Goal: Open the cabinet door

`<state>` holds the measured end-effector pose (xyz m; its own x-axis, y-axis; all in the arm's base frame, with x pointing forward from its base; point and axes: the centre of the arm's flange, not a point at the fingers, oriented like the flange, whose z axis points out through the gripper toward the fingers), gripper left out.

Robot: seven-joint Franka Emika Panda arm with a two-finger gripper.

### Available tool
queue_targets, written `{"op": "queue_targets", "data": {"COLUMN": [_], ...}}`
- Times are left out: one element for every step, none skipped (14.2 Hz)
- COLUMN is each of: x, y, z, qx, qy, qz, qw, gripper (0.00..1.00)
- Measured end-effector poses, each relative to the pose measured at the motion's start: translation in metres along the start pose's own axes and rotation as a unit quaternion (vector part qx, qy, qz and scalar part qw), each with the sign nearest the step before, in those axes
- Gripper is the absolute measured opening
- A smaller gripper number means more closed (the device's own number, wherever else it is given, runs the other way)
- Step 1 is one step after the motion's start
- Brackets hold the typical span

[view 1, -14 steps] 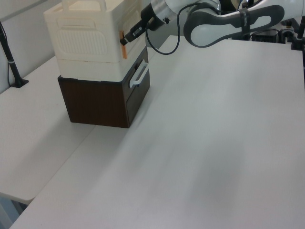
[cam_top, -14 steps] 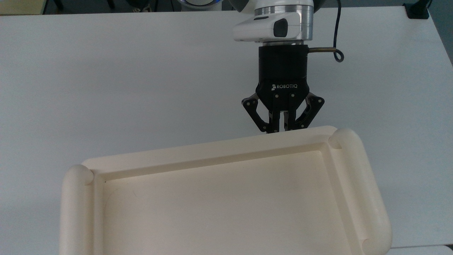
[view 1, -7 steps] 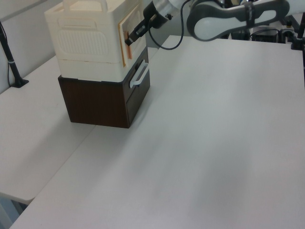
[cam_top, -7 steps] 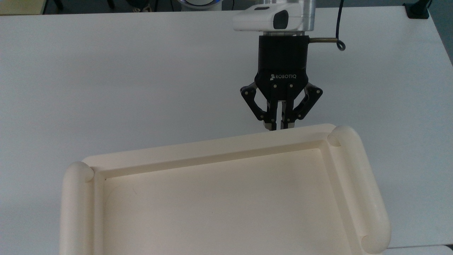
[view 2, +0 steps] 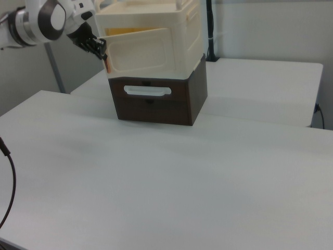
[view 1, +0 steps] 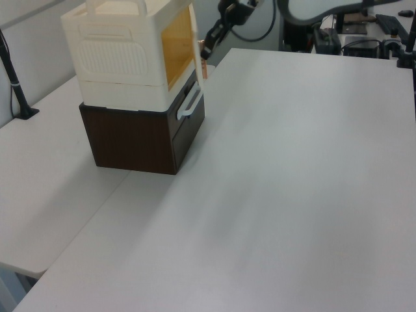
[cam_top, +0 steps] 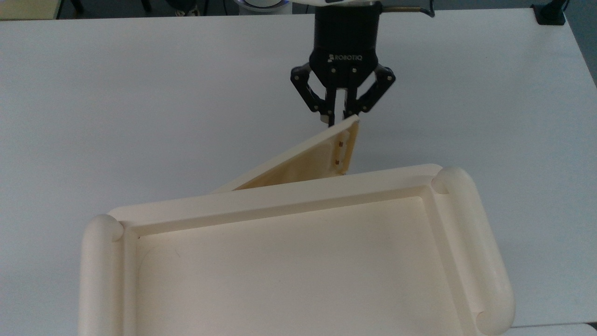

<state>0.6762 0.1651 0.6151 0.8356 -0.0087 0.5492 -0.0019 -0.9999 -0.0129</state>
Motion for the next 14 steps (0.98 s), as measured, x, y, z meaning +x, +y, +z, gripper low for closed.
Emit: {"op": "queue_targets", "data": {"x": [-0.007, -0.011, -0.015, -0.019, -0.022, -0.025, -0.03, -0.036, -0.043, -0.049, -0.055, -0.062, -0.067, -0.07], "y": [0.019, 0.034, 0.052, 0.07, 0.088, 0.105, 0.12, 0.133, 0.144, 0.153, 0.16, 0.169, 0.173, 0.175], "z": [-0.013, -0.019, -0.025, -0.03, -0.034, -0.038, -0.043, -0.047, -0.052, -0.059, -0.066, -0.075, -0.078, -0.077], "qx": [-0.01, -0.02, -0.031, -0.042, -0.051, -0.06, -0.067, -0.074, -0.079, -0.082, -0.085, -0.087, -0.082, -0.074], "qy": [-0.039, -0.062, -0.086, -0.105, -0.122, -0.139, -0.16, -0.183, -0.206, -0.226, -0.241, -0.257, -0.265, -0.27], "qz": [0.013, 0.022, 0.033, 0.044, 0.056, 0.065, 0.071, 0.072, 0.073, 0.076, 0.079, 0.084, 0.089, 0.087], "qw": [0.9991, 0.9976, 0.9953, 0.9926, 0.9897, 0.9864, 0.9823, 0.9776, 0.9726, 0.9678, 0.9636, 0.9588, 0.9567, 0.9559], "gripper": [0.19, 0.27, 0.37, 0.48, 0.58, 0.68, 0.76, 0.86, 0.97, 1.0, 1.0, 1.0, 1.0, 1.0]}}
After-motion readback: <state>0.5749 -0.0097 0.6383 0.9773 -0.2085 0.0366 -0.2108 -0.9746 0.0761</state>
